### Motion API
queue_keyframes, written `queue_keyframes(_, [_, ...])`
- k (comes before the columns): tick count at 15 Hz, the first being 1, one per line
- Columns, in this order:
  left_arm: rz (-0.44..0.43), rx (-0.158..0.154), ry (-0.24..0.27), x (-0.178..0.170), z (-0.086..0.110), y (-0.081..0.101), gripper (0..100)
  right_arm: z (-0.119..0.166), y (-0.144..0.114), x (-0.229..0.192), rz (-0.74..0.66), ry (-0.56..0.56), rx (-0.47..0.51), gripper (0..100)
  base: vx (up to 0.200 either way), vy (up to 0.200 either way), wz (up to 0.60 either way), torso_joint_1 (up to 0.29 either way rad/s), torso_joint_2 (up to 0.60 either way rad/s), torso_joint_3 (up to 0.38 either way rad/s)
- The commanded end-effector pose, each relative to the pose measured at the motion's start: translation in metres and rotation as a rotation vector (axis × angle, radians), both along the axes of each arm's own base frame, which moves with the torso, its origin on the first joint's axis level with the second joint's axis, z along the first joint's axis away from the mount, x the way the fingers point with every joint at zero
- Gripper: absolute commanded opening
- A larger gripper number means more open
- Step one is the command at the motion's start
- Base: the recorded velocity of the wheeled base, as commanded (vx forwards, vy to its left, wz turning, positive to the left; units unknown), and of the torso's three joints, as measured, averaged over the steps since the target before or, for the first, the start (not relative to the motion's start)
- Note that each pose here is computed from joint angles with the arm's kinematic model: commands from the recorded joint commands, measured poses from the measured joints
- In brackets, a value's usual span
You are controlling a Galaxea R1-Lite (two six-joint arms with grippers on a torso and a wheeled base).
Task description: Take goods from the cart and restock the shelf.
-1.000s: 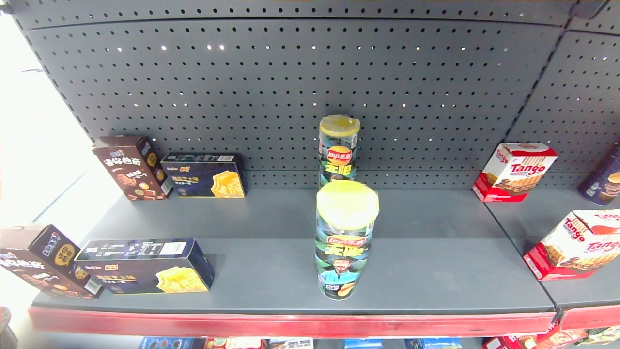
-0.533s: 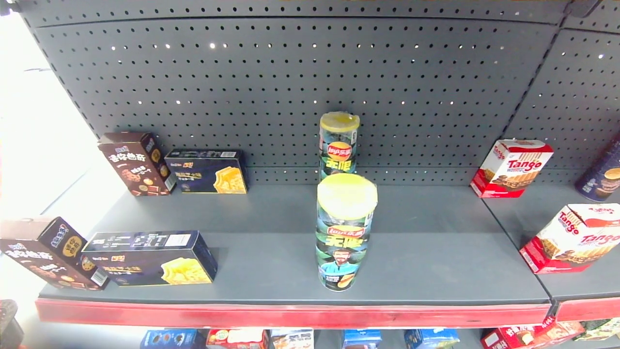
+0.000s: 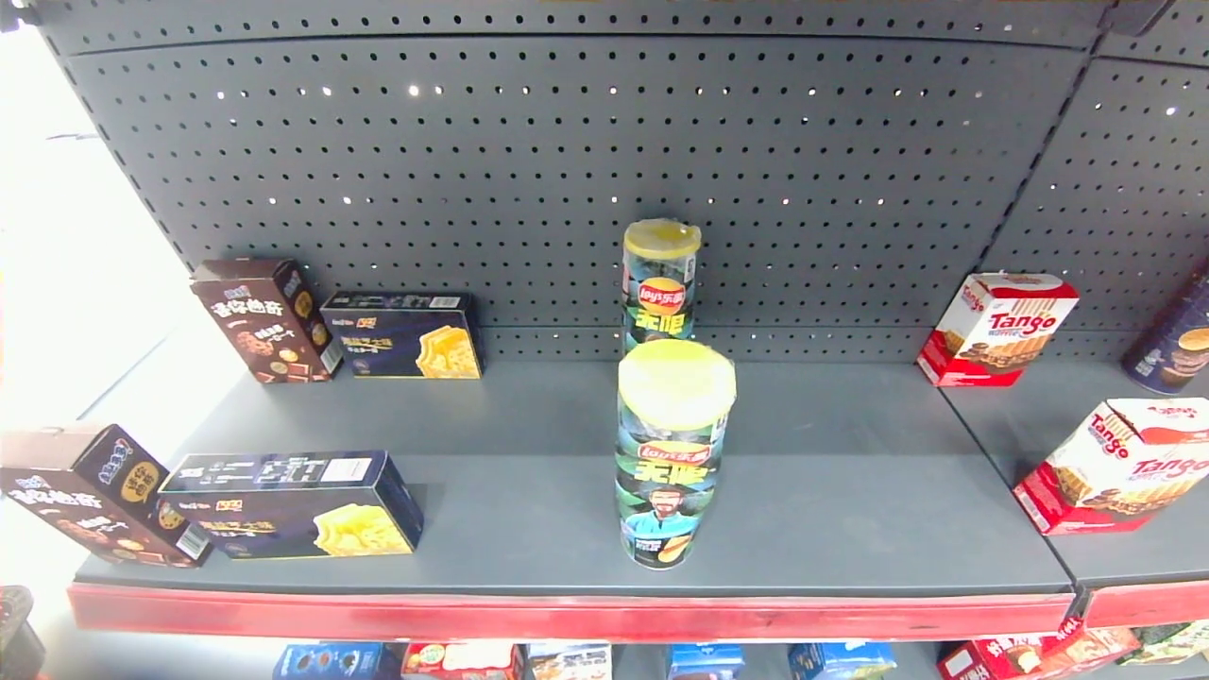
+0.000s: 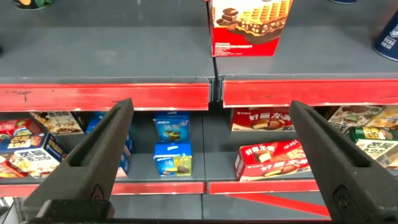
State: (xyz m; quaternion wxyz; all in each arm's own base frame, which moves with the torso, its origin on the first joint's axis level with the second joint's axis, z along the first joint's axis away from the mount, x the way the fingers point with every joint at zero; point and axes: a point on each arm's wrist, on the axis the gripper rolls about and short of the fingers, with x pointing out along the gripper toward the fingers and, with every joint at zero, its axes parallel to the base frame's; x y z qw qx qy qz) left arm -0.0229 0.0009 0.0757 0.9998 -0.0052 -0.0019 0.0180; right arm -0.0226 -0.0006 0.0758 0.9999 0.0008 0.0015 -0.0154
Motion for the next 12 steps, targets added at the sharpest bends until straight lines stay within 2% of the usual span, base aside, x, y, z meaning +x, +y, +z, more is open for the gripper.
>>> queue_keyframes(1, [0.001, 0.000, 0.002, 0.0001, -0.0001, 0.0000, 100, -0.0002, 0.0000, 0.0002, 0.000, 0.003, 0.000, 100, 0.000, 0.000, 0.00, 0.000, 0.00, 0.000])
queue_keyframes(12, [0.001, 0.000, 0.002, 0.0001, -0.0001, 0.0000, 100, -0.0002, 0.0001, 0.0002, 0.005, 0.003, 0.000, 100, 0.000, 0.000, 0.00, 0.000, 0.00, 0.000])
